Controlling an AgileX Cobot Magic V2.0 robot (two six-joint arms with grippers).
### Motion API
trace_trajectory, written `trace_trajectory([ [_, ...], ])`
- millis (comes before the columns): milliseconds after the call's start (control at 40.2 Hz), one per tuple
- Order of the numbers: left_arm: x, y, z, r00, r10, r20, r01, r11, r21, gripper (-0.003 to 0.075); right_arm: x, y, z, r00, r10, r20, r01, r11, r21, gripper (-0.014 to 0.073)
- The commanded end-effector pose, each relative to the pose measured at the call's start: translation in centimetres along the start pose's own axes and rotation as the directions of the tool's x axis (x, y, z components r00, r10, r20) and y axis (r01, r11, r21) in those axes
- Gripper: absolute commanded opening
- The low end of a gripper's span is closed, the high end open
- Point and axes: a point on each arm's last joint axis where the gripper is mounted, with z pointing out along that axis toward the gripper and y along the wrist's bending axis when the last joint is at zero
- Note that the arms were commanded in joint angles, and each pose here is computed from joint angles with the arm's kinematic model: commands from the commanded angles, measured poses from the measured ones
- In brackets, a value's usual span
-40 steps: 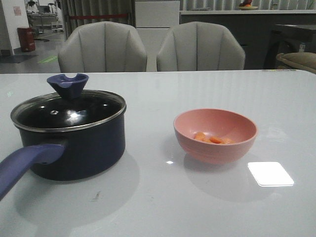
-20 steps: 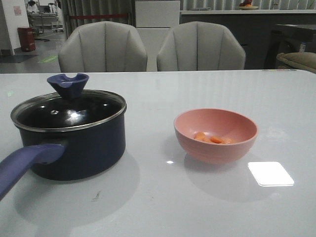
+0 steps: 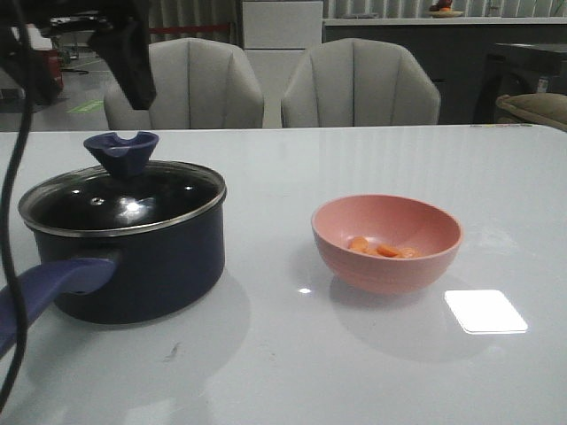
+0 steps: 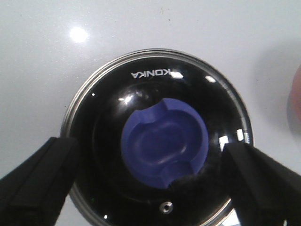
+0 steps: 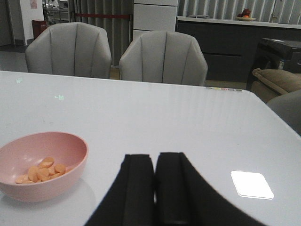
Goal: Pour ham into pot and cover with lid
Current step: 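Lower the left gripper onto the blue knob of the pot lid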
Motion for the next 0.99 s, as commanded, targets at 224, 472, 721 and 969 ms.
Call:
trace_trajectory([
  [224,-2.8,-1.4,0.6,0.999,-0.034,-0.038,0.033,0.999,-0.019,0.0636,-1.1,0.0,-0.2,0.994,0.001,0.112,0.000,1.000,-0.005,0.0160],
  [472,-2.6,-1.4,2.4,0.994,-0.045,-0.101,0.040,0.998,-0.045,0.0636,-1.1,0.0,-0.2,0.994,0.001,0.112,0.000,1.000,-0.005,0.0160],
  [721,-2.3,-1.4,3.6,0.988,-0.045,-0.147,0.036,0.998,-0.059,0.0523,-1.1,0.0,-0.2,0.994,0.001,0.112,0.000,1.000,-0.005,0.0160],
  [969,-2.4,-1.4,3.6,0.990,-0.044,-0.136,0.037,0.998,-0.055,0.0284,-1.1,0.0,-0.2,0.994,0.001,0.112,0.000,1.000,-0.005,0.0160],
])
